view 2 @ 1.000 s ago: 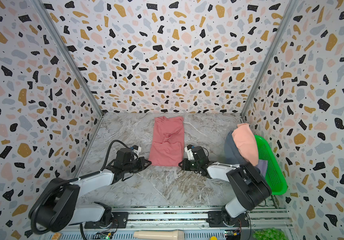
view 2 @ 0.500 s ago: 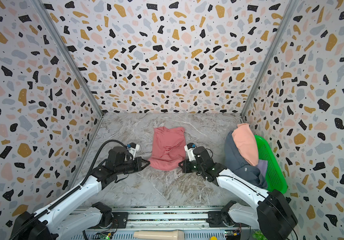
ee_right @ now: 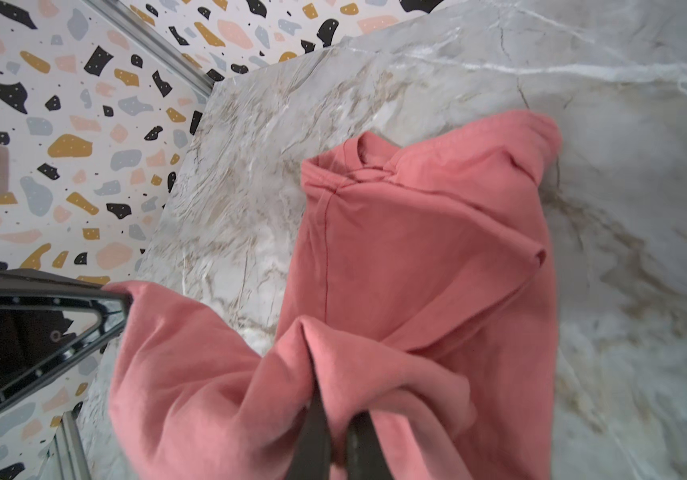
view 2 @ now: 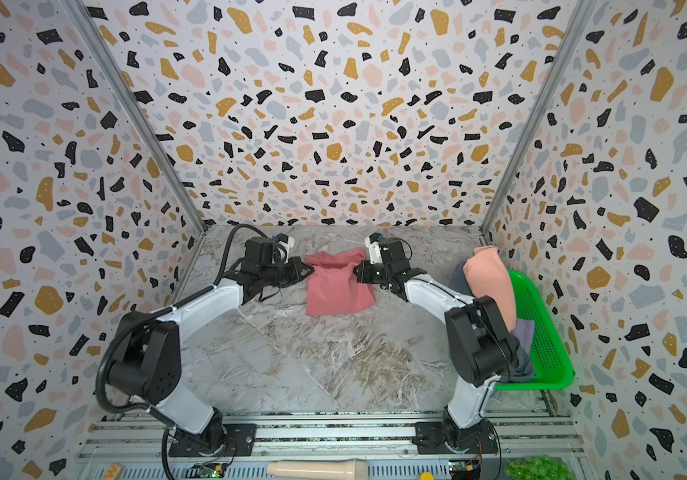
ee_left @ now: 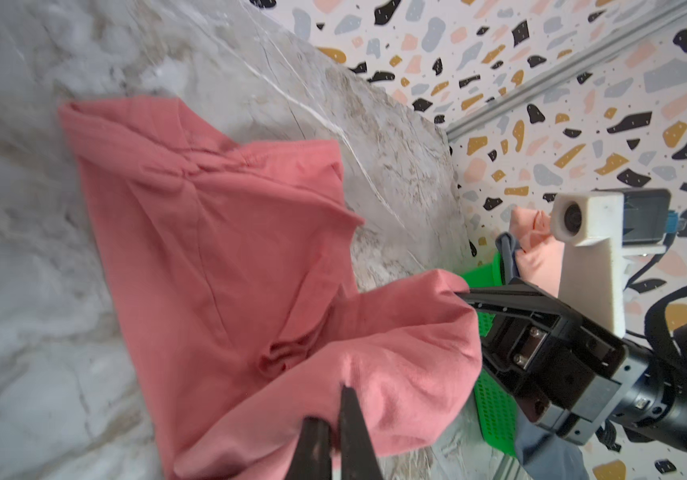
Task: Fold and stack the t-shirts
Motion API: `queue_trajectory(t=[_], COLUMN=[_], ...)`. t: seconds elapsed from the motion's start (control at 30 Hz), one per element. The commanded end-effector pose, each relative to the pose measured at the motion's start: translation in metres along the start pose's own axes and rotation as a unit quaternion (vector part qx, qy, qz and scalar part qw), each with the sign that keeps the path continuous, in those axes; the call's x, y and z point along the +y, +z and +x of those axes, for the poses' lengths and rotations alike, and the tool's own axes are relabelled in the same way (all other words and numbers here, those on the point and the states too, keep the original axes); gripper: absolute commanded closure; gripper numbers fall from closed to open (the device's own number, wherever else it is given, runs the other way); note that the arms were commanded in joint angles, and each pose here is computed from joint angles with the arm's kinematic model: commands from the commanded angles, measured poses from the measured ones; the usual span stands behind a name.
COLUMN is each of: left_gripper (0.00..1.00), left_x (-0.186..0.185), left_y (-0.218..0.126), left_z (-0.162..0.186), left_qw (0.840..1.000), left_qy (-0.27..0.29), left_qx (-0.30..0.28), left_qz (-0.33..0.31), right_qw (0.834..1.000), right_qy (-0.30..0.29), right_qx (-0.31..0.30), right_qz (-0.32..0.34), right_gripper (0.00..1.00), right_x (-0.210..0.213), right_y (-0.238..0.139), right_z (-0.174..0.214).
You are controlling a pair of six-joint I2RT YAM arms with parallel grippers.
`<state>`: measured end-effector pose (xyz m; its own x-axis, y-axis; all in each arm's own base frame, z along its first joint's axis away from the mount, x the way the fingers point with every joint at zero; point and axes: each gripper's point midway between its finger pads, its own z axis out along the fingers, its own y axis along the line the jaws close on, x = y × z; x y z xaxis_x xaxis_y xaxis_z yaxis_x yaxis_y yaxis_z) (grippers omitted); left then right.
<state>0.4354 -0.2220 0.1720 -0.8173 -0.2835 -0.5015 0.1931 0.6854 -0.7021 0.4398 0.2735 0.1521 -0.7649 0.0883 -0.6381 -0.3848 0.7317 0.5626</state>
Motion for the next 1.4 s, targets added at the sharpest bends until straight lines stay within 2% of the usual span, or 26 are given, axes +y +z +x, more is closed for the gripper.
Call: queue_trajectory(t=[0.0, 0.1, 0.13, 0.23, 0.27, 0.3, 0.4, 0.53, 0.63, 0.7, 0.87, 1.0, 1.1, 1.23, 1.37], left_gripper=[1.0, 1.0, 0.92, 0.56, 0.49, 0.4, 0.27, 0.21, 0.21, 0.21, 0.21, 0.2, 0.19, 0.18, 0.19], left_x=[0.008, 0.036, 0.041, 0.056, 0.057, 0.057, 0.06, 0.059, 0.068, 0.074, 0.091, 0.088, 0.083, 0.079, 0.081], left_y=[0.012, 0.023, 0.029, 0.05, 0.055, 0.06, 0.069, 0.057, 0.051, 0.048, 0.04, 0.031, 0.02, 0.014, 0.024], left_z=[-0.037, -0.061, -0.071, -0.096, -0.104, -0.115, -0.14, -0.156, -0.142, -0.124, -0.054, 0.005, 0.034, 0.058, 0.071], left_qw=[0.999, 0.999, 0.998, 0.998, 0.998, 0.997, 0.995, 0.994, 0.998, 0.998, 0.995, 0.995, 0.995, 0.994, 0.994], left_qy=[0.008, -0.011, -0.017, -0.027, -0.026, -0.026, -0.03, -0.008, 0.005, 0.006, 0.019, 0.003, -0.003, -0.001, -0.018], left_qx=[-0.026, -0.045, -0.053, -0.048, -0.055, -0.062, -0.074, -0.09, -0.069, -0.054, 0.002, 0.029, 0.04, 0.057, 0.068], left_qz=[0.019, 0.001, 0.008, 0.024, 0.033, 0.044, 0.061, 0.055, 0.012, -0.01, -0.094, -0.093, -0.094, -0.096, -0.082], right_qw=[0.999, 0.998, 0.998, 0.997, 0.997, 0.996, 0.993, 0.993, 0.994, 0.996, 0.995, 0.998, 0.999, 0.998, 0.998], right_qy=[-0.015, -0.016, -0.014, -0.01, -0.009, -0.007, 0.022, 0.014, 0.002, -0.015, -0.051, -0.027, -0.004, 0.024, 0.046], right_qx=[-0.025, -0.038, -0.042, -0.056, -0.065, -0.081, -0.109, -0.113, -0.107, -0.092, -0.051, -0.031, -0.031, -0.039, -0.044], right_qz=[-0.031, -0.038, -0.037, -0.042, -0.042, -0.042, -0.031, -0.01, 0.002, 0.011, 0.072, 0.056, 0.045, 0.032, 0.021], right_gripper=[1.0, 0.94, 0.89, 0.49, 0.42, 0.39, 0.39, 0.39, 0.39, 0.38, 0.27, 0.19, 0.15, 0.1, 0.05], right_x=[0.004, -0.008, -0.015, -0.036, -0.042, -0.049, -0.068, -0.071, -0.065, -0.057, -0.046, -0.039, -0.036, -0.031, -0.031], right_y=[0.009, 0.027, 0.034, 0.05, 0.053, 0.054, 0.045, 0.029, 0.018, 0.016, 0.016, 0.012, 0.003, -0.013, -0.024], right_z=[-0.038, -0.065, -0.074, -0.098, -0.105, -0.112, -0.122, -0.108, -0.092, -0.077, -0.038, -0.006, 0.015, 0.035, 0.05])
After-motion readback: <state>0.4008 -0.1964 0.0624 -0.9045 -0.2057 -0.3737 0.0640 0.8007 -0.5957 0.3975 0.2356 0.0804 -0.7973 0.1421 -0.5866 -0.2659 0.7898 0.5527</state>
